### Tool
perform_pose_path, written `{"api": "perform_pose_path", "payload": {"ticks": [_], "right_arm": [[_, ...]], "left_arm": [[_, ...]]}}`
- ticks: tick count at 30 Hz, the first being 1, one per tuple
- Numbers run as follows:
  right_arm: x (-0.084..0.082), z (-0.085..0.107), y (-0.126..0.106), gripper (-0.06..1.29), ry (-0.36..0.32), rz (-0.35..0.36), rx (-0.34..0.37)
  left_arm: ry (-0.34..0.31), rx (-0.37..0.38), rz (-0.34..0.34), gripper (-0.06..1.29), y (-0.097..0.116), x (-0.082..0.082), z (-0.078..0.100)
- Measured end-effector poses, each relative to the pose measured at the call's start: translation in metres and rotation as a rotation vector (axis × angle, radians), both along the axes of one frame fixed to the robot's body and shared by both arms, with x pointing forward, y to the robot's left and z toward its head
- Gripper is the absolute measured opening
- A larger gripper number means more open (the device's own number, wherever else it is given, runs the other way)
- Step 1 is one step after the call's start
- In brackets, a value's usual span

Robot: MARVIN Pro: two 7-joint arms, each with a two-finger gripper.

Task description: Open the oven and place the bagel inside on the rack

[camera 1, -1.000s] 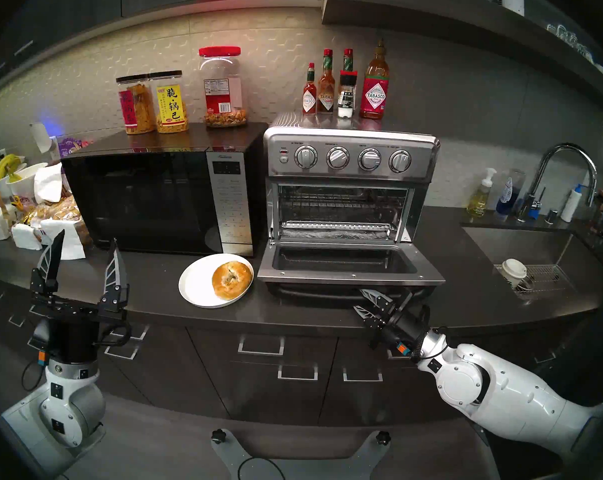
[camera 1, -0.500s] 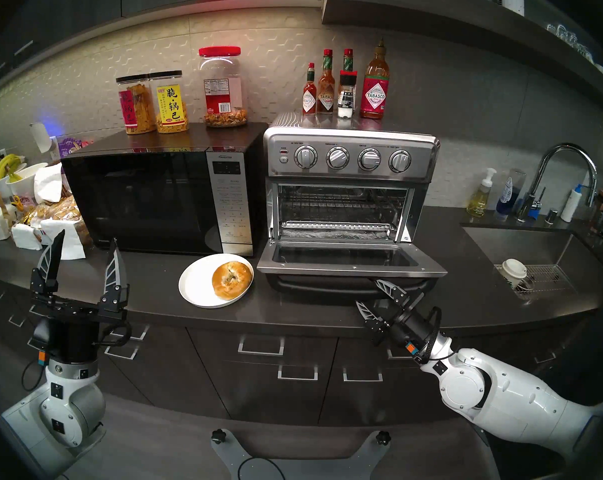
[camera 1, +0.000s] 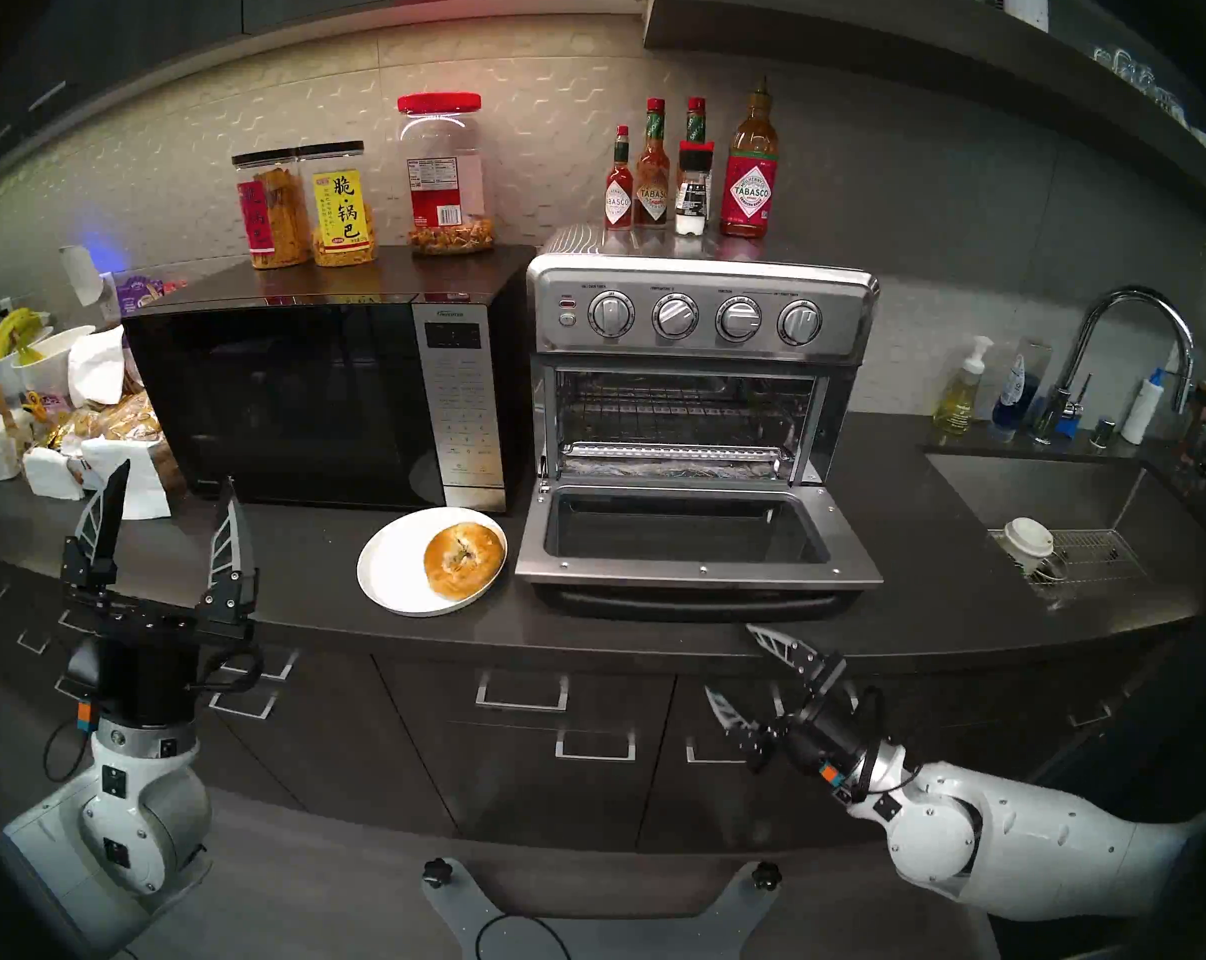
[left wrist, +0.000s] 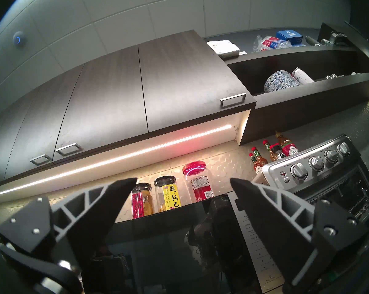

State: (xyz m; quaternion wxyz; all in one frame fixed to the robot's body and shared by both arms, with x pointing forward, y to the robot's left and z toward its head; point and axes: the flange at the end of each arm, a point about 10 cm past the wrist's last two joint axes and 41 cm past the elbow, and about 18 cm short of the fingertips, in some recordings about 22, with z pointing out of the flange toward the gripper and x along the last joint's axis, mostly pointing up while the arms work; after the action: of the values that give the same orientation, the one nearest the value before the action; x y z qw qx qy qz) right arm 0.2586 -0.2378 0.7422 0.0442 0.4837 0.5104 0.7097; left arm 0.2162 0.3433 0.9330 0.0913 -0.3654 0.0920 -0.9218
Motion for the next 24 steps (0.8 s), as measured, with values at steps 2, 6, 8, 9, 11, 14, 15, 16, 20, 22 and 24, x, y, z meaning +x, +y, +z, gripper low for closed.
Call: {"api": "perform_pose_path", "payload": {"ticks": [2,6,8,9,11,14,15,16,20,22,24], "right_arm": [[-0.007,-0.002,-0.004,0.79,0.007,-0.005,0.02],[-0.035,-0.012,-0.019,1.17,0.061,-0.019,0.052],[-0.043,-0.007,-0.022,1.28,0.068,-0.02,0.09],[-0.046,-0.004,-0.022,1.28,0.066,-0.019,0.112],[-0.05,0.005,-0.024,1.27,0.058,-0.016,0.157],[-0.054,0.02,-0.026,1.27,0.04,-0.009,0.227],[-0.055,0.025,-0.026,1.27,0.034,-0.007,0.25],[-0.057,0.031,-0.027,1.27,0.028,-0.005,0.277],[-0.063,0.049,-0.029,1.27,0.01,0.0,0.357],[-0.065,0.058,-0.03,1.27,0.004,-0.001,0.392],[-0.068,0.065,-0.032,1.27,-0.001,-0.006,0.424]], "left_arm": [[0.0,0.0,0.0,1.25,0.0,0.0,0.0],[0.0,0.0,0.0,1.25,0.0,0.0,0.0],[-0.001,0.0,0.0,1.25,0.0,0.0,0.0],[-0.001,0.0,0.0,1.25,0.0,0.0,0.0],[-0.001,0.0,0.0,1.25,0.0,0.0,0.0],[-0.001,0.0,0.0,1.25,0.0,0.0,0.0],[-0.001,0.0,0.0,1.25,0.0,0.0,0.0],[-0.001,0.0,0.0,1.25,0.0,0.0,0.0],[-0.001,0.0,0.0,1.25,0.0,0.0,0.0],[-0.001,0.0,0.0,1.25,0.0,0.0,0.0],[-0.001,0.0,0.0,1.25,0.0,0.0,0.0]]}}
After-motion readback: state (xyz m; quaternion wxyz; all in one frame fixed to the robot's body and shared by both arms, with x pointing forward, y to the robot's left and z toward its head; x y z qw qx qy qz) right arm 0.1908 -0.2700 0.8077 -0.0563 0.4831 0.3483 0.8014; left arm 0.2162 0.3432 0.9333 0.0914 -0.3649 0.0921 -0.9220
